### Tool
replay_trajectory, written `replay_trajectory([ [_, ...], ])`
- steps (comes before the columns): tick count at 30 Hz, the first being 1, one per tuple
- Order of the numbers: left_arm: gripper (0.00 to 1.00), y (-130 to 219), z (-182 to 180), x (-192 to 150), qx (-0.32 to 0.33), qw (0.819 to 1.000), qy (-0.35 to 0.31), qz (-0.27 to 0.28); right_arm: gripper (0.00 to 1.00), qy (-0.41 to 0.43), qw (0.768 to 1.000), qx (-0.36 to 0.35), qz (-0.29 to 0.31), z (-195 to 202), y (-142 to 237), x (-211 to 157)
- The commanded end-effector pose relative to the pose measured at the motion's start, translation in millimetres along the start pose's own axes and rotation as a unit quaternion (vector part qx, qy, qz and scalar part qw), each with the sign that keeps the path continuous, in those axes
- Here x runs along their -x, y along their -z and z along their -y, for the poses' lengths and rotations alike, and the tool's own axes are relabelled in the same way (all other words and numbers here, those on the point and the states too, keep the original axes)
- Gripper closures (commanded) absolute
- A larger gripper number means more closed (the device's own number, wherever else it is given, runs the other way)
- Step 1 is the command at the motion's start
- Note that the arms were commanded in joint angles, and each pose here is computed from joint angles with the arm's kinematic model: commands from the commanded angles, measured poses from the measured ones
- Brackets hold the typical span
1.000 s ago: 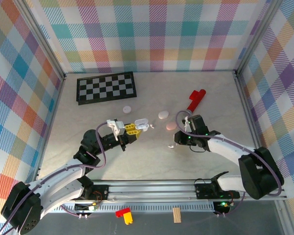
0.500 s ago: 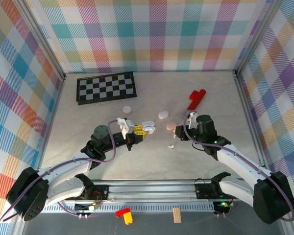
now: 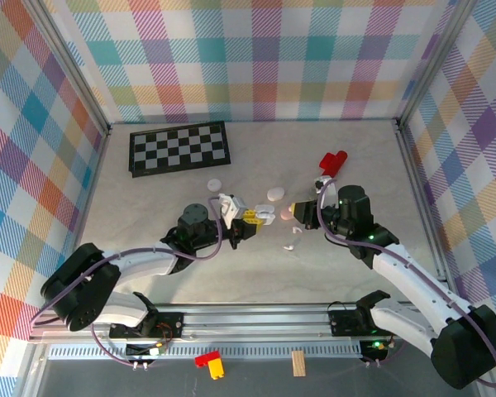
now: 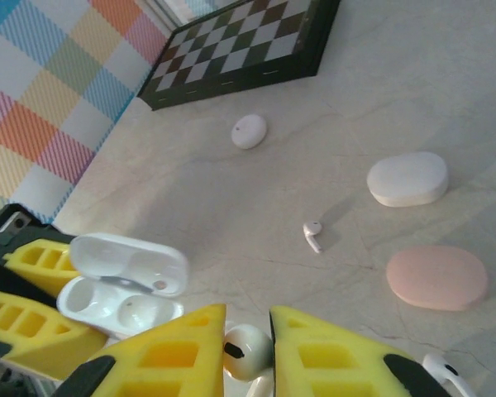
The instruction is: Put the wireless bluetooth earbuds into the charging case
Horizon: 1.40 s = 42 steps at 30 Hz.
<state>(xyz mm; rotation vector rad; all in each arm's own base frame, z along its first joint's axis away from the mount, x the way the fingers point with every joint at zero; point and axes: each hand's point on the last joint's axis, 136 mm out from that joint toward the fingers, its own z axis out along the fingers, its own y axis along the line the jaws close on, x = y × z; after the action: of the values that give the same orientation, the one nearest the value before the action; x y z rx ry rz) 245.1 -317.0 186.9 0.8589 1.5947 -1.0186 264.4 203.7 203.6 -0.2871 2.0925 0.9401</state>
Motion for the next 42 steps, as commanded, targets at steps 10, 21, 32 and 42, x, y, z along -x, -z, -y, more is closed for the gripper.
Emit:
replay_trajectory([
  [10,0.91,-9.7,19.0,26.1,-0.053,0.998,-0.008,0.044,0.82,0.055,0.996,0.074,0.009,-47.4,2.3,18.6],
  [21,0.91,-5.3,26.8,31.8,-0.068,0.997,-0.004,0.043,0.82,0.082,0.992,0.098,-0.002,-65.9,-16.0,21.9],
  [32,0.91,1.9,24.6,41.5,-0.048,0.997,0.003,0.055,0.81,0.078,0.993,0.087,-0.007,-59.3,-19.1,14.3],
  [42,0.91,1.7,21.6,46.6,-0.039,0.997,0.012,0.061,0.82,0.082,0.992,0.097,-0.012,-60.6,-14.7,6.8],
])
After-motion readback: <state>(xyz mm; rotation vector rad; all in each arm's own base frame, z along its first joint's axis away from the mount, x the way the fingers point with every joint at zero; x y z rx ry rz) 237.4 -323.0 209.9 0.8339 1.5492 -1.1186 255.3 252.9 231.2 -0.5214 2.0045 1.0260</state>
